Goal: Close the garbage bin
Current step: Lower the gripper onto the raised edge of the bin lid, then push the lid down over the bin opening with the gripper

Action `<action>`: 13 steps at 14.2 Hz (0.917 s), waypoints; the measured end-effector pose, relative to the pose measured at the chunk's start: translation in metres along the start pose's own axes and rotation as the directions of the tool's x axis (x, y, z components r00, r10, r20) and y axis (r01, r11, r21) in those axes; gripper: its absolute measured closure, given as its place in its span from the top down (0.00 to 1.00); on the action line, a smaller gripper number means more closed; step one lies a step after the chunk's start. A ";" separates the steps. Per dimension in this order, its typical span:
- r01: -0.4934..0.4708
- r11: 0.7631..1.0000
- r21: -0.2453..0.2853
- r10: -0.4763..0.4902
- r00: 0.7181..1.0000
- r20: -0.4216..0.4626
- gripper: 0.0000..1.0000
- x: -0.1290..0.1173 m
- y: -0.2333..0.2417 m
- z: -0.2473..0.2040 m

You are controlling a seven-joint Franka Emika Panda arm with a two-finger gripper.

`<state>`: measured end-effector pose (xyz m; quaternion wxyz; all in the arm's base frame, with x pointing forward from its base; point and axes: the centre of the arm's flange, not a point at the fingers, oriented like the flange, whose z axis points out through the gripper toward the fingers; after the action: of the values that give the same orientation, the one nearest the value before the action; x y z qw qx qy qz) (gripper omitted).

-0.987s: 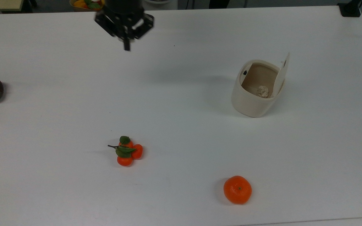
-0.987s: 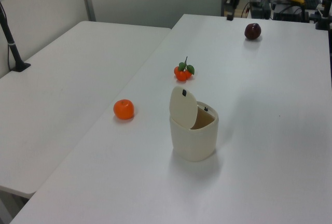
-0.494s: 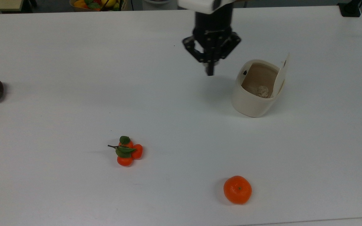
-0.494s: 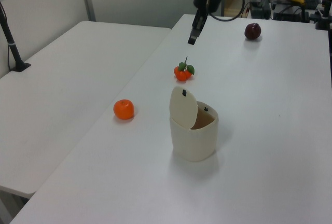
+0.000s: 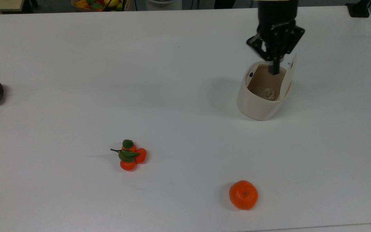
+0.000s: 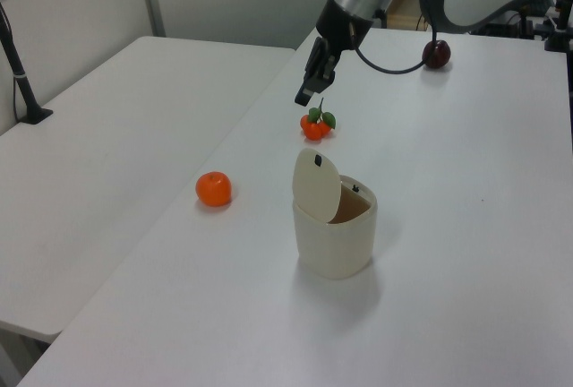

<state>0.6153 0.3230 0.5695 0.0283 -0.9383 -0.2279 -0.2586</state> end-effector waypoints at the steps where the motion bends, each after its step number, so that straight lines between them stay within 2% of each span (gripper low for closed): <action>1: 0.014 1.000 0.010 -0.014 1.000 -0.011 0.01 0.001 -0.012 0.001; 6: 0.079 0.994 0.069 -0.077 0.997 -0.024 0.01 -0.002 -0.076 0.012; 9: 0.072 0.994 0.088 -0.071 0.997 -0.018 0.01 -0.004 -0.082 0.015; 13: 0.073 0.994 0.087 -0.074 0.997 0.009 0.01 -0.008 -0.081 0.022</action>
<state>0.5835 0.3962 0.5409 0.0581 -0.9288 -0.2732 -0.2436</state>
